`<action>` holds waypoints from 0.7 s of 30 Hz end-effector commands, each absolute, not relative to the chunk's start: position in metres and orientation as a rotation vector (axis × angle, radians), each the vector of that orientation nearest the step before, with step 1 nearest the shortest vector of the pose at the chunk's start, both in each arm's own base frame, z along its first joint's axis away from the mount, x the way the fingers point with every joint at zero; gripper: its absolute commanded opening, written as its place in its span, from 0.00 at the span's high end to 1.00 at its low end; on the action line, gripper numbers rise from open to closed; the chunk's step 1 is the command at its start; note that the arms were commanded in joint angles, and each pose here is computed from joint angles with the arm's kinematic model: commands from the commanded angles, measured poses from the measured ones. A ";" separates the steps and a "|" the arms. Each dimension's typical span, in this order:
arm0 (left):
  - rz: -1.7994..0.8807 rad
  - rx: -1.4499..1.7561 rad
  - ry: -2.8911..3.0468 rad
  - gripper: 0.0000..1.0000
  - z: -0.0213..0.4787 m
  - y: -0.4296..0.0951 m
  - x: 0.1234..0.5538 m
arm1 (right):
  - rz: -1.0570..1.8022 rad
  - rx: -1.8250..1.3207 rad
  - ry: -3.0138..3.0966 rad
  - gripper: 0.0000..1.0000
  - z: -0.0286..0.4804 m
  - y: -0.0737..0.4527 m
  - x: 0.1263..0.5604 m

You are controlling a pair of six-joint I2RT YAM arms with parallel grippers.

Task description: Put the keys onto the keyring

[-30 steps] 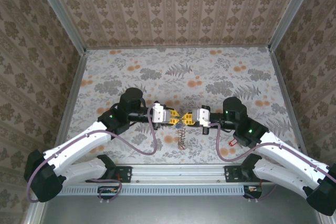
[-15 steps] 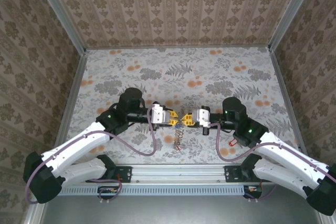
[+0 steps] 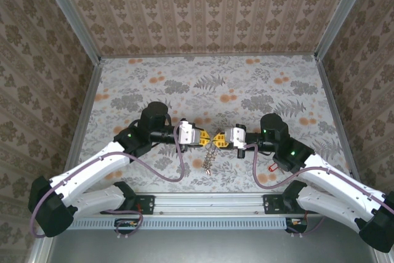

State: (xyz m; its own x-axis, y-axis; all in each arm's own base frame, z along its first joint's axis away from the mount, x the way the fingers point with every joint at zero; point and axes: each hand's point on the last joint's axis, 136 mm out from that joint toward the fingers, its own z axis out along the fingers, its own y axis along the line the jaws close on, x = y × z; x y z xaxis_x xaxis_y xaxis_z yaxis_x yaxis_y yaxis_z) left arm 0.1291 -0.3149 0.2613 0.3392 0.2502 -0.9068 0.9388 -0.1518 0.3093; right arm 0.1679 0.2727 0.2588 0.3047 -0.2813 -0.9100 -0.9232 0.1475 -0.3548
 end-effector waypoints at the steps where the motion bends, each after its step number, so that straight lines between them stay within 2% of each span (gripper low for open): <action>1: -0.880 1.614 1.023 1.00 0.283 -0.318 0.129 | 0.692 -1.375 1.144 1.00 0.279 0.276 0.165; 3: -0.865 1.606 1.016 1.00 0.285 -0.319 0.130 | 0.685 -1.370 1.152 0.99 0.278 0.275 0.166; 5: -0.821 1.588 1.019 1.00 0.284 -0.318 0.134 | 0.670 -1.359 1.158 0.83 0.276 0.273 0.168; 8: -0.748 1.550 1.007 1.00 0.282 -0.318 0.140 | 0.650 -1.347 1.168 0.74 0.272 0.270 0.169; 11: -0.658 1.534 1.015 1.00 0.280 -0.316 0.148 | 0.634 -1.339 1.176 0.59 0.269 0.267 0.170; 21: -0.516 1.535 0.991 1.00 0.278 -0.318 0.152 | 0.600 -1.320 1.224 0.54 0.262 0.263 0.177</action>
State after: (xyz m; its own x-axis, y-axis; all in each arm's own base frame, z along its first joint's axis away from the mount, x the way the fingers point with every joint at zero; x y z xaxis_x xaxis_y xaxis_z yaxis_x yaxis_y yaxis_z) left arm 0.1477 -0.3190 0.2569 0.4723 0.3338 -0.8158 0.8688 -0.0199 0.4948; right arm 0.1710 0.2670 0.2632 0.3243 -0.2807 -0.9033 -0.9032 0.1920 -0.3839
